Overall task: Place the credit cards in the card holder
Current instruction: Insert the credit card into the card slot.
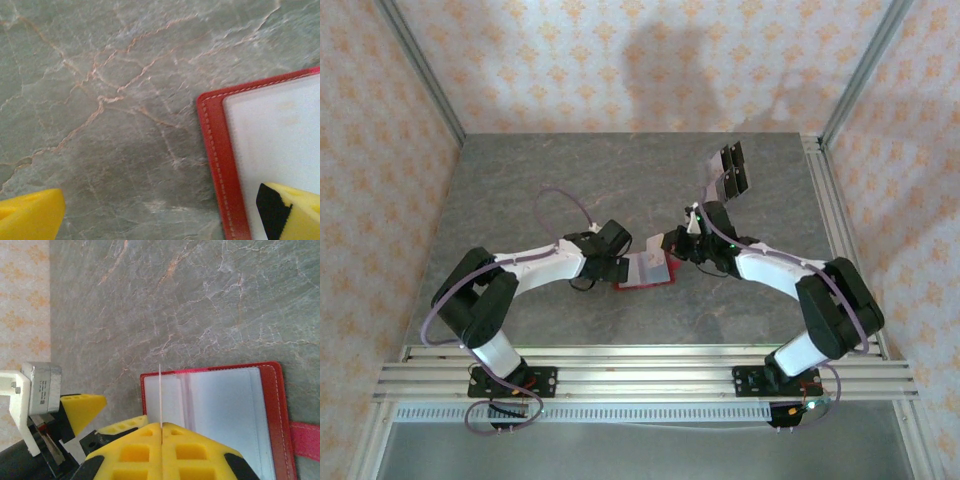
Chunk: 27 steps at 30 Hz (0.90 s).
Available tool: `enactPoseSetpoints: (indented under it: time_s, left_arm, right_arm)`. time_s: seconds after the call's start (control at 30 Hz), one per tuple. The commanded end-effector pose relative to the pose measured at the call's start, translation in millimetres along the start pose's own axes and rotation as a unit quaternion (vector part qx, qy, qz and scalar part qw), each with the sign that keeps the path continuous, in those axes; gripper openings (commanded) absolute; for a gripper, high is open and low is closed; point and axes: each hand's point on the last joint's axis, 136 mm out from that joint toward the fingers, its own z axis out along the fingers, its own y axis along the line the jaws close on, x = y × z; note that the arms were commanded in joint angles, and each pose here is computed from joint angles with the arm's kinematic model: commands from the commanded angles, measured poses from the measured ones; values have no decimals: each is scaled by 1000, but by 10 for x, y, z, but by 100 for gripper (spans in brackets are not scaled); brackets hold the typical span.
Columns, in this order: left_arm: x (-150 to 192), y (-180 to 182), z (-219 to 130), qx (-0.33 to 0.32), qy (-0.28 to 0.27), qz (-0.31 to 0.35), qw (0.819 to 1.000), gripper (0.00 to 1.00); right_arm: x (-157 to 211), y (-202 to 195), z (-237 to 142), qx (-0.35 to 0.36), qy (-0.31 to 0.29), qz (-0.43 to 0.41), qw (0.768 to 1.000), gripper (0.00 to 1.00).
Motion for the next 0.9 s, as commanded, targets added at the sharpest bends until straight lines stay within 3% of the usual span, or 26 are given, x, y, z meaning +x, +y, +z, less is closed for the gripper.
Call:
enactPoseSetpoints:
  time_s: [0.0,0.87]
  left_arm:
    - [145,152,62,-42,19,18,999,100]
    - [115,205,74,-58,21,37,997,100]
  right_arm:
    - [-38,94,85,-40,-13,-13,999,0]
    - [185,-100,403,-67,7,-28,997,0]
